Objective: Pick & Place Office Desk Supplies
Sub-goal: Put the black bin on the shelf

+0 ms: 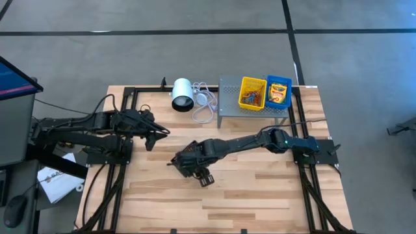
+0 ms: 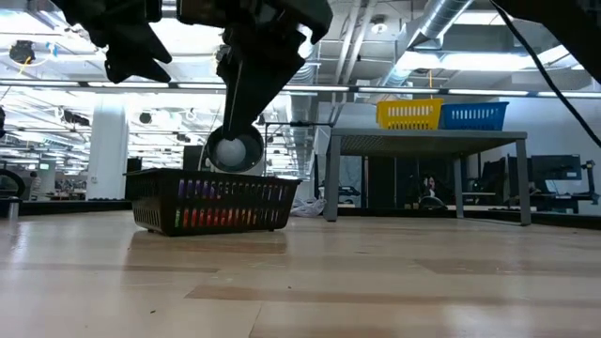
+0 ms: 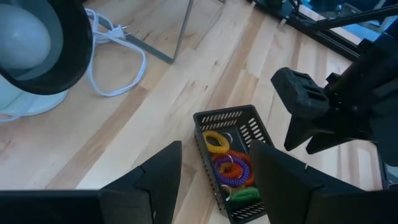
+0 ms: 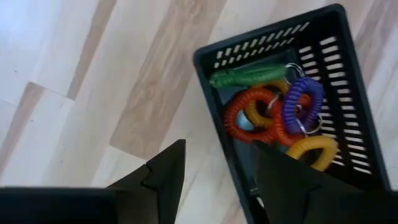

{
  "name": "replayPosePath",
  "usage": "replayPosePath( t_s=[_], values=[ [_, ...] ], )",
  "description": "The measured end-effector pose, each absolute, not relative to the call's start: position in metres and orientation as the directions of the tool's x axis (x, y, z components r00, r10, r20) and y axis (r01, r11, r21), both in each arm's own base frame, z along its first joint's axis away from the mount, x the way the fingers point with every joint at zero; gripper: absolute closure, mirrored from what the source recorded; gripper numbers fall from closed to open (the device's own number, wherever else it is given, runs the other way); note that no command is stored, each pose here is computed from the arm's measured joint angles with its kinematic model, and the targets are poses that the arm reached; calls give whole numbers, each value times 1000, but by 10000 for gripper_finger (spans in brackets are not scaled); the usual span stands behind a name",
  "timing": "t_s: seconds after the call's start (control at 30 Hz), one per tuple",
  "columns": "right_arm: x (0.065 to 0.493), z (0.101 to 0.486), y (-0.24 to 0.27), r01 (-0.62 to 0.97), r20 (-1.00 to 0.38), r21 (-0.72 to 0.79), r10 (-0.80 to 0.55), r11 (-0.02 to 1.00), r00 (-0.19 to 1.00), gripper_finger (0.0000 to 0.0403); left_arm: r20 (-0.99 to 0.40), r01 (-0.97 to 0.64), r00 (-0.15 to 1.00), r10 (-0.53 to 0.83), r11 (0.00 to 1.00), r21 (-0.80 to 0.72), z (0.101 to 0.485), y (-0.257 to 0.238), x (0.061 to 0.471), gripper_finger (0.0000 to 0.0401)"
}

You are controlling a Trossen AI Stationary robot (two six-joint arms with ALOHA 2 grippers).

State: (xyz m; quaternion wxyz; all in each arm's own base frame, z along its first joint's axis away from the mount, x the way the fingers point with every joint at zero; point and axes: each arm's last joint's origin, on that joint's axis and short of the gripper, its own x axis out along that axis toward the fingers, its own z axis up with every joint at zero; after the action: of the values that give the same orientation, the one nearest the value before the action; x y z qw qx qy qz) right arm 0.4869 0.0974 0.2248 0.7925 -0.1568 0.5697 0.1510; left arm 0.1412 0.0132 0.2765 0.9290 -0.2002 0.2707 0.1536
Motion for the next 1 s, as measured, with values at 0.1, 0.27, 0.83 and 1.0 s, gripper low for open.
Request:
replayPosePath(
  t_s=[0.1,0.27,0.83,1.0],
  values=[
    [487,225,93,-429,-953,-81,56,900,297,227,-568,-402,802,186,871,-283,276,13,141,216],
    [484,222,82,-440,-966,-76,43,895,254,227,-567,-402,802,187,871,-282,276,14,141,216],
    [483,197,75,-491,-979,-71,34,868,202,228,-566,-395,803,187,878,-270,276,14,141,216],
    [487,198,70,-486,-971,-84,38,870,237,228,-566,-394,803,186,879,-270,276,13,141,216]
  ],
)
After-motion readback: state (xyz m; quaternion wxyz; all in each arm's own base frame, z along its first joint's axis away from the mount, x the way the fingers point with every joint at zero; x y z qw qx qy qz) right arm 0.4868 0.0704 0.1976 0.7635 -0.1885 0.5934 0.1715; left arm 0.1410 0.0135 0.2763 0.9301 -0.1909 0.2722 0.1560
